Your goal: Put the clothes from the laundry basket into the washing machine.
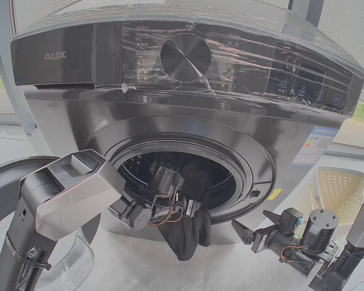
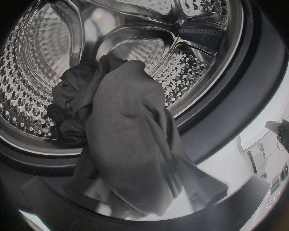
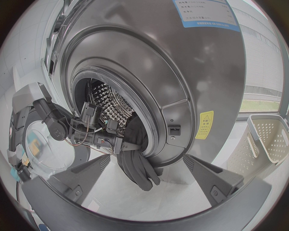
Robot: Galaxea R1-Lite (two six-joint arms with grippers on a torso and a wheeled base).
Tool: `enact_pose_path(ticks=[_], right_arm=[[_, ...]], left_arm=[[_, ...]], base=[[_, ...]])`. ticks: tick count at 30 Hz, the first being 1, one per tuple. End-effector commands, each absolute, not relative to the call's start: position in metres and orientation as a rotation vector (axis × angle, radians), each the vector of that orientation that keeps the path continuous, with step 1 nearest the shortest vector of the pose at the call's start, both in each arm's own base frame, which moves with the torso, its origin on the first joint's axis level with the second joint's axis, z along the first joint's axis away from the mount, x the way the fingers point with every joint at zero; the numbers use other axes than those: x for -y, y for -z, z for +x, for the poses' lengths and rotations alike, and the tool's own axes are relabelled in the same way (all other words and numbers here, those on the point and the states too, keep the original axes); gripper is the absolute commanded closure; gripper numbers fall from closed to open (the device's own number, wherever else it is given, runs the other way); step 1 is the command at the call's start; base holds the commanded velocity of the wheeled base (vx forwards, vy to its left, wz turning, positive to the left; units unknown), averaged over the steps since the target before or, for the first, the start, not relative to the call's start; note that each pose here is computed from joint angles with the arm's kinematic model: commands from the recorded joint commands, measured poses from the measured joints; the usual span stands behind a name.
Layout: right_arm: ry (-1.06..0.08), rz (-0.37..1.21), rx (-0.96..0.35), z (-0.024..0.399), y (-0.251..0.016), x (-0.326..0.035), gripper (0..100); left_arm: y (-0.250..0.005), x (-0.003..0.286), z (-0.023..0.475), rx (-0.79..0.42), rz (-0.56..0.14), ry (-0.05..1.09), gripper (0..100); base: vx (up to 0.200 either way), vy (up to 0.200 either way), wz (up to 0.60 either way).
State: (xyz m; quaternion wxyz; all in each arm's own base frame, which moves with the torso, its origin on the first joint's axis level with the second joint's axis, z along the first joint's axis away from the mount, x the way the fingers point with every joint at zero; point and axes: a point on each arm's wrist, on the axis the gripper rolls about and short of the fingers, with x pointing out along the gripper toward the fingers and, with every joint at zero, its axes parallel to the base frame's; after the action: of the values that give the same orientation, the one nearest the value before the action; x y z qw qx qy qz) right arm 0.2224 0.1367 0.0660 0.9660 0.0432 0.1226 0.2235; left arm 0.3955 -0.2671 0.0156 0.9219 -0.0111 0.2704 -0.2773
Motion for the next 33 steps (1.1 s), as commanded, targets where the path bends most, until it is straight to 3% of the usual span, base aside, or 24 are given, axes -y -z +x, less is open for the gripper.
enact_pose_path(ticks=[1, 7, 16, 17, 24, 29, 33], right_arm=[[-0.453, 0.086, -0.252, 0.222, -0.065, -0.137, 0], [-0.453, 0.086, -0.250, 0.222, -0.065, -0.137, 0], [-0.451, 0.085, -0.254, 0.222, -0.064, -0.137, 0], [-0.451, 0.085, -0.254, 0.222, -0.064, -0.137, 0], [-0.453, 0.084, -0.258, 0.222, -0.064, -0.137, 0], [-0.451, 0.085, -0.258, 0.222, -0.064, -0.137, 0], [-0.453, 0.086, -0.256, 0.222, -0.064, -0.137, 0]], left_arm=[[-0.005, 0.271, 0.404, -0.541, -0.021, 0.554, 100], [-0.023, 0.267, 0.437, -0.343, -0.074, 0.437, 100], [-0.023, 0.253, 0.452, -0.298, -0.085, 0.373, 100], [-0.023, 0.253, 0.452, -0.297, -0.086, 0.373, 0], [-0.042, 0.253, 0.440, -0.289, -0.104, 0.399, 0], [-0.058, 0.247, 0.392, -0.483, -0.052, 0.516, 0], [-0.050, 0.240, 0.377, -0.579, -0.026, 0.550, 0]], base=[[0.000, 0.000, 0.00], [0.000, 0.000, 0.00], [0.000, 0.000, 0.00], [0.000, 0.000, 0.00], [0.000, 0.000, 0.00], [0.000, 0.000, 0.00], [0.000, 0.000, 0.00]])
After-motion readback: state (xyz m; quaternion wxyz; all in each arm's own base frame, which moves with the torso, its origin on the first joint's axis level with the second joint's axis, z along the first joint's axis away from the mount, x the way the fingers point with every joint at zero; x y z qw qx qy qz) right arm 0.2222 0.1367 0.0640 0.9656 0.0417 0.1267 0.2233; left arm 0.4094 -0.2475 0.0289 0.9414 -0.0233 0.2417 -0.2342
